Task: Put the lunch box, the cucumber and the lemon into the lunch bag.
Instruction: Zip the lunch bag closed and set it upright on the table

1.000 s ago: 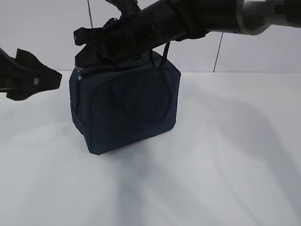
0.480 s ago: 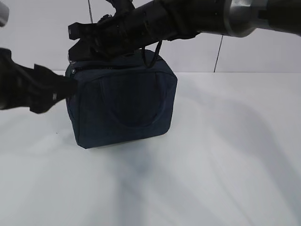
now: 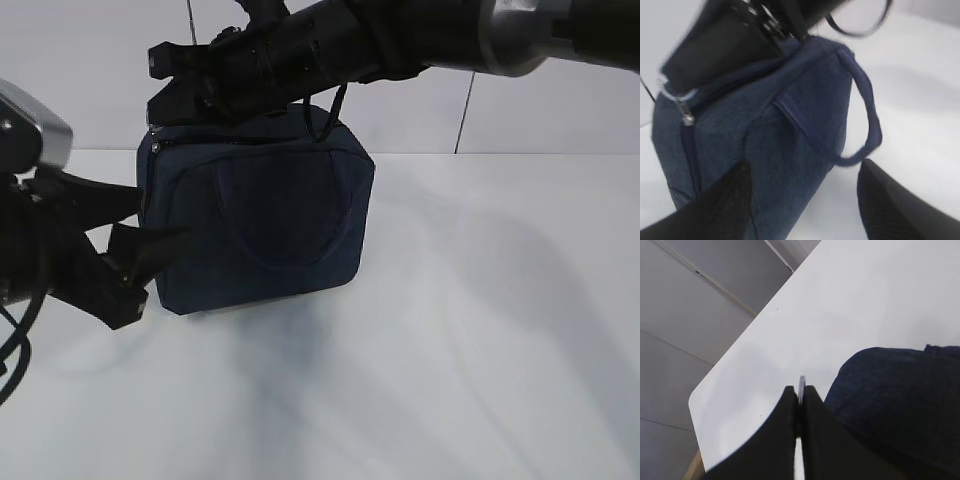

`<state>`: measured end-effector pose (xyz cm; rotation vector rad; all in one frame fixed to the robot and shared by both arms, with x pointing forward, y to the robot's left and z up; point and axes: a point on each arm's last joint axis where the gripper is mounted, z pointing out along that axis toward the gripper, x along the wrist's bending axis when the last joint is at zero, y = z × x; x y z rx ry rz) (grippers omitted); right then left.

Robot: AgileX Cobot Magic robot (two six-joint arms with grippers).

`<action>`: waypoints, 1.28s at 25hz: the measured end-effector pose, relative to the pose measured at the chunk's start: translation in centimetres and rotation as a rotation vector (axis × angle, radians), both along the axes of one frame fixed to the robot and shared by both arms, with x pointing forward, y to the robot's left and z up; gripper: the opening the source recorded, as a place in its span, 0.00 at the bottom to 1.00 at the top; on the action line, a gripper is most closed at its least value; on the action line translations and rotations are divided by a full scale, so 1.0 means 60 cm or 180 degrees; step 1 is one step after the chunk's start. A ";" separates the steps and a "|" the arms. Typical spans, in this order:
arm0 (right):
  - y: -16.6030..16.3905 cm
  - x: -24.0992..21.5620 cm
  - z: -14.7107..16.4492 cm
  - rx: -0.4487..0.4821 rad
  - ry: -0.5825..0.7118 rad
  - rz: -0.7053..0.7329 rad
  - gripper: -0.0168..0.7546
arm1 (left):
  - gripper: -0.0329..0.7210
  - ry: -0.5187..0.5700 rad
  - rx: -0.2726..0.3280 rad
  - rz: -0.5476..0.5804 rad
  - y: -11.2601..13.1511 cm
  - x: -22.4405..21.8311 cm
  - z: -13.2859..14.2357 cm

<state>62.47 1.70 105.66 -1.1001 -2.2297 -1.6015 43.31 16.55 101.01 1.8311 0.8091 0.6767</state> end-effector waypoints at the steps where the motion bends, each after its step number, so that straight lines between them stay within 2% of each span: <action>1: 0.000 0.000 0.000 -0.0001 0.0003 0.0006 0.05 | 0.68 0.0012 0.0104 -0.0034 -0.002 0.003 -0.009; 3: 0.000 -0.001 0.000 0.0002 0.0013 0.0021 0.05 | 0.68 0.0081 0.0104 0.0006 -0.004 0.008 -0.019; 6: 0.000 -0.002 0.000 0.0001 0.0017 0.0029 0.05 | 0.68 0.0034 -0.0154 0.0200 0.000 0.017 -0.013; 9: 0.000 -0.002 0.000 0.0000 0.0020 0.0035 0.05 | 0.68 -0.0222 -0.0343 0.0294 0.005 0.027 -0.001; 15: 0.001 -0.002 0.000 0.0007 0.0024 0.0034 0.05 | 0.68 -0.0309 -0.0210 0.0300 -0.003 0.046 -0.028; 20: 0.001 -0.002 0.000 0.0008 0.0028 0.0038 0.05 | 0.68 -0.0408 -0.0264 0.0323 -0.010 0.059 -0.044; 32: 0.001 -0.002 0.000 0.0019 0.0034 0.0036 0.05 | 0.68 -0.0337 -0.0295 0.0540 -0.011 0.078 -0.082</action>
